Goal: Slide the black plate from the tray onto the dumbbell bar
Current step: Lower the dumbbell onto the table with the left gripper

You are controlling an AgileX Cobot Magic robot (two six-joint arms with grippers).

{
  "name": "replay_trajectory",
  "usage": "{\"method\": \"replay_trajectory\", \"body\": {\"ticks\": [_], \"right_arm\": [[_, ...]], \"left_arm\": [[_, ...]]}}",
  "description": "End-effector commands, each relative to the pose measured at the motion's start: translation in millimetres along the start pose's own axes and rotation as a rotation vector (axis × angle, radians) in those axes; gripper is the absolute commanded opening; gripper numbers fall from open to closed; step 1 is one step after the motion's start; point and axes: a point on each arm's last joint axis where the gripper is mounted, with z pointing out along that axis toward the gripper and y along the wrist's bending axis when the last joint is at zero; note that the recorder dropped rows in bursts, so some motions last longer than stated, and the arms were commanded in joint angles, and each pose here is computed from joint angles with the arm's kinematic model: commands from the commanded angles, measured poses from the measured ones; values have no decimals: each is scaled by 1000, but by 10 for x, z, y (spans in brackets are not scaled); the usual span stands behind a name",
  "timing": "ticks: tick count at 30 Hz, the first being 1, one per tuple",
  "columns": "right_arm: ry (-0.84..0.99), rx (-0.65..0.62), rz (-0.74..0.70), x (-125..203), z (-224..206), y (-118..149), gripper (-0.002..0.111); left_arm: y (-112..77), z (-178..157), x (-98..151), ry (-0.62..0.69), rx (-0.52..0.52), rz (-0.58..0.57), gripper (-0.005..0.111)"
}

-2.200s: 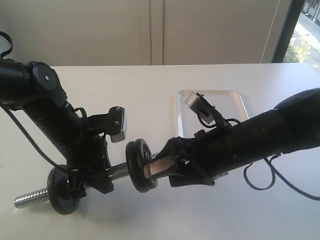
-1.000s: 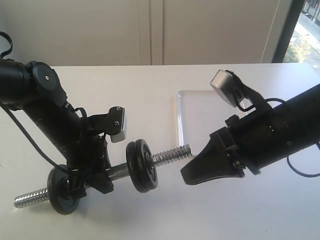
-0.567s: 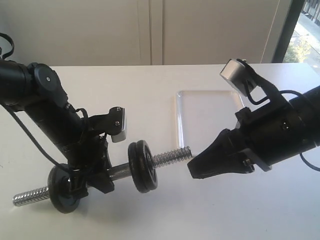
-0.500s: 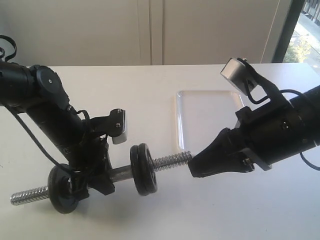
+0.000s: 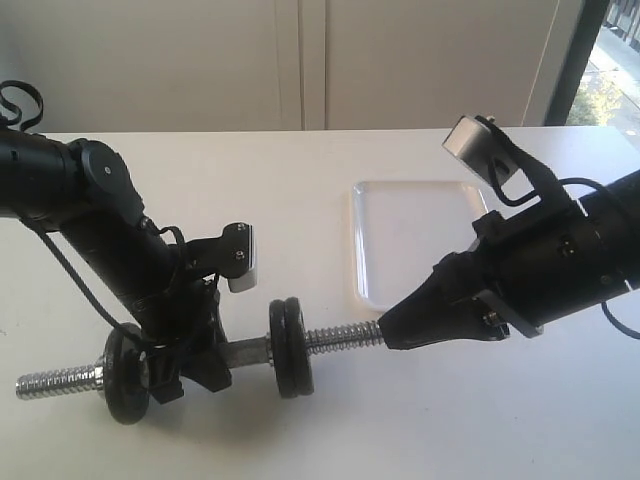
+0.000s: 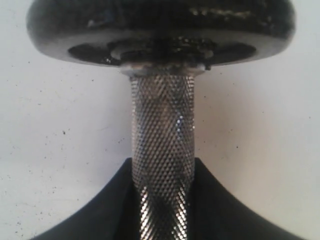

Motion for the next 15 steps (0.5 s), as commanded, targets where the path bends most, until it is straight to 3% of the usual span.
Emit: {"method": "replay_trajectory", "body": {"ticks": [1,15], "right_arm": [[-20,10,-5,-25,-33,9,0],[-22,9,-4,-27,-33,10,0]], "left_arm": [[-85,-253,-236,-152,11,-42,0],[-88,-165,-147,-137,-26,-63,0]]}}
